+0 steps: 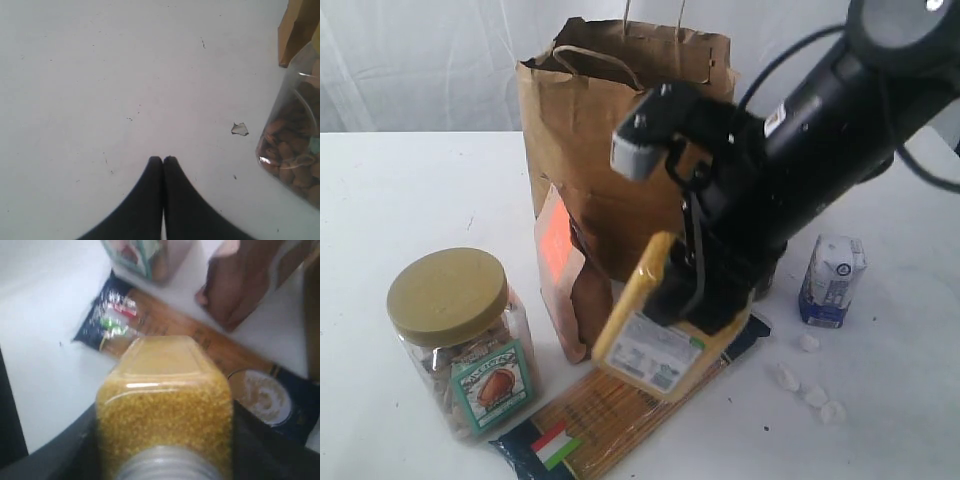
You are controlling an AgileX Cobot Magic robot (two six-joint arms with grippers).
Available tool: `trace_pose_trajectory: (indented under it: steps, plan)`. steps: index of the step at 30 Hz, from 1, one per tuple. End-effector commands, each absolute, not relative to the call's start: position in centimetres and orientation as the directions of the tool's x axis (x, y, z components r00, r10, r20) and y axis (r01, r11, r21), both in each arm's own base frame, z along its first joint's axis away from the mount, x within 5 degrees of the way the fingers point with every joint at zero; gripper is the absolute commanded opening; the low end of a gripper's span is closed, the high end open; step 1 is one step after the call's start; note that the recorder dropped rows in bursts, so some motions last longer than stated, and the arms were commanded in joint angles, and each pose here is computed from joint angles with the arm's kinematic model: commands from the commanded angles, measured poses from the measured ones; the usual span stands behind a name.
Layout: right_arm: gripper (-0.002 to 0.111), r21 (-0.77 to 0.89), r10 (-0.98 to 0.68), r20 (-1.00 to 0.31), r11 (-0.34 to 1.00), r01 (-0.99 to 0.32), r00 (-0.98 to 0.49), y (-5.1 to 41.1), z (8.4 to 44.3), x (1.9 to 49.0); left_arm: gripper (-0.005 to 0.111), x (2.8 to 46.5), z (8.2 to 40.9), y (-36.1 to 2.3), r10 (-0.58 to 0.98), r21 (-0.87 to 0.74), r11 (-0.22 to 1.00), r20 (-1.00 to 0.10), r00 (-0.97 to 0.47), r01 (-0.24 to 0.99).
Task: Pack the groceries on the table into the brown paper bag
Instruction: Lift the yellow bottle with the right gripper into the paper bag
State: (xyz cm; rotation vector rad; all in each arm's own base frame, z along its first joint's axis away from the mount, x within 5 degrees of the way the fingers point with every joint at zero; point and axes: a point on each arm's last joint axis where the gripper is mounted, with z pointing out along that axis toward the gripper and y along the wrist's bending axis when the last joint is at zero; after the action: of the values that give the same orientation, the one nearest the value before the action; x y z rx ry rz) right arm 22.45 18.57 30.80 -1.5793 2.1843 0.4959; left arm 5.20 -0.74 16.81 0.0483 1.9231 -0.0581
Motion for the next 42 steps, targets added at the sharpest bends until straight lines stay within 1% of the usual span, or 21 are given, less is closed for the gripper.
trace_pose_trajectory:
  steps: [1,6,9,10,11,12,13,14,15,16,17,18,19,22,24,26,30,33,35,38,42]
  plan:
    - [0.0,0.079,-0.697,-0.651,0.332,-0.94,-0.301,19.1,35.5,21.8,0.0,5.2,16.7,-0.8,-0.003,-0.025,0.998,-0.938,-0.345,0.061]
    - [0.0,0.224,-0.465,-0.821,0.269,-0.937,-0.33,20.7,40.6,21.1,0.0,5.2,16.7,-0.8,-0.003,-0.025,0.998,-0.938,-0.345,0.061]
    - [0.0,0.224,-0.312,-0.903,0.244,-0.944,-0.295,21.3,43.5,21.2,0.0,5.2,16.7,-0.8,-0.003,-0.025,0.998,-0.938,-0.345,0.061]
    - [0.0,0.176,-0.214,-0.946,0.296,-0.939,-0.245,21.3,45.1,22.0,0.0,5.2,16.7,-0.8,-0.003,-0.025,0.998,-0.938,-0.345,0.061]
    - [0.0,0.155,-0.175,-0.959,0.333,-0.93,-0.223,21.3,45.7,22.3,0.0,5.2,16.7,-0.8,-0.003,-0.025,0.998,-0.938,-0.345,0.061]
    - [0.0,0.122,-0.085,-0.981,0.427,-0.896,-0.175,21.1,47.0,23.5,0.0,5.2,16.7,-0.8,-0.003,-0.025,0.998,-0.938,-0.345,0.061]
    - [0.0,0.11,-0.04,-0.988,0.475,-0.873,-0.147,20.9,47.7,24.0,0.0,5.2,16.7,-0.8,-0.003,-0.025,0.998,-0.938,-0.345,0.061]
    - [0.0,0.107,0.049,-0.994,0.562,-0.82,-0.097,20.5,48.7,25.0,0.0,5.2,16.7,-0.8,-0.003,-0.025,0.998,-0.938,-0.345,0.061]
    - [0.0,0.117,0.086,-0.993,0.591,-0.798,-0.082,20.3,49.1,25.4,0.0,5.2,16.7,-0.8,-0.003,-0.025,0.998,-0.938,-0.345,0.061]
    - [0.0,0.127,0.153,-0.988,0.666,-0.735,-0.032,19.8,49.7,26.3,0.0,5.2,16.7,-0.8,-0.003,-0.025,0.998,-0.938,-0.345,0.061]
    - [0.0,0.128,0.173,-0.985,0.698,-0.705,-0.009,19.6,49.8,26.8,0.0,5.2,16.7,-0.8,-0.003,-0.025,0.998,-0.938,-0.345,0.061]
    - [0.0,0.142,0.209,-0.977,0.757,-0.638,0.031,19.2,49.8,27.9,0.0,5.2,16.7,-0.8,-0.003,-0.025,0.998,-0.938,-0.345,0.061]
    - [0.0,0.152,0.221,-0.974,0.796,-0.586,0.047,19.0,49.2,29.1,0.0,5.2,16.7,-0.8,-0.003,-0.025,0.998,-0.938,-0.345,0.061]
    - [0.0,0.141,0.2,-0.978,0.847,-0.513,0.061,19.1,47.6,31.4,0.0,5.2,16.7,-0.8,-0.003,-0.025,0.998,-0.938,-0.345,0.061]
    - [0.0,0.046,0.118,-0.984,0.893,-0.449,0.134,18.9,47.2,32.1,0.0,5.2,16.7,-0.8,-0.003,-0.025,0.998,-0.938,-0.345,0.061]
    - [0.0,-0.028,0.048,-0.986,0.9,-0.435,0.162,18.8,47.0,32.0,0.0,5.2,16.7,-0.8,-0.003,-0.025,0.998,-0.938,-0.345,0.061]
    - [0.0,-0.04,0.014,-0.993,0.889,-0.456,0.115,19.0,45.4,31.9,0.0,5.2,16.7,-0.8,-0.003,-0.025,0.998,-0.938,-0.345,0.061]
    - [0.0,-0.132,-0.102,-0.991,0.879,-0.458,0.091,19.2,42.9,32.1,0.0,5.2,16.7,-0.8,-0.003,-0.025,0.998,-0.938,-0.345,0.061]
    - [0.0,-0.181,-0.167,-0.983,0.881,-0.437,0.07,19.0,41.0,32.3,0.0,5.2,16.7,-0.8,-0.003,-0.025,0.998,-0.938,-0.345,0.061]
    - [0.0,-0.188,-0.192,-0.981,0.904,-0.385,0.028,18.6,38.7,32.8,0.0,5.2,16.7,-0.8,-0.003,-0.025,0.998,-0.938,-0.345,0.061]
    - [0.0,-0.2,-0.211,-0.977,0.917,-0.345,0.005,18.2,37.2,33.0,0.0,5.2,16.7,-0.8,-0.003,-0.025,0.998,-0.938,-0.345,0.061]
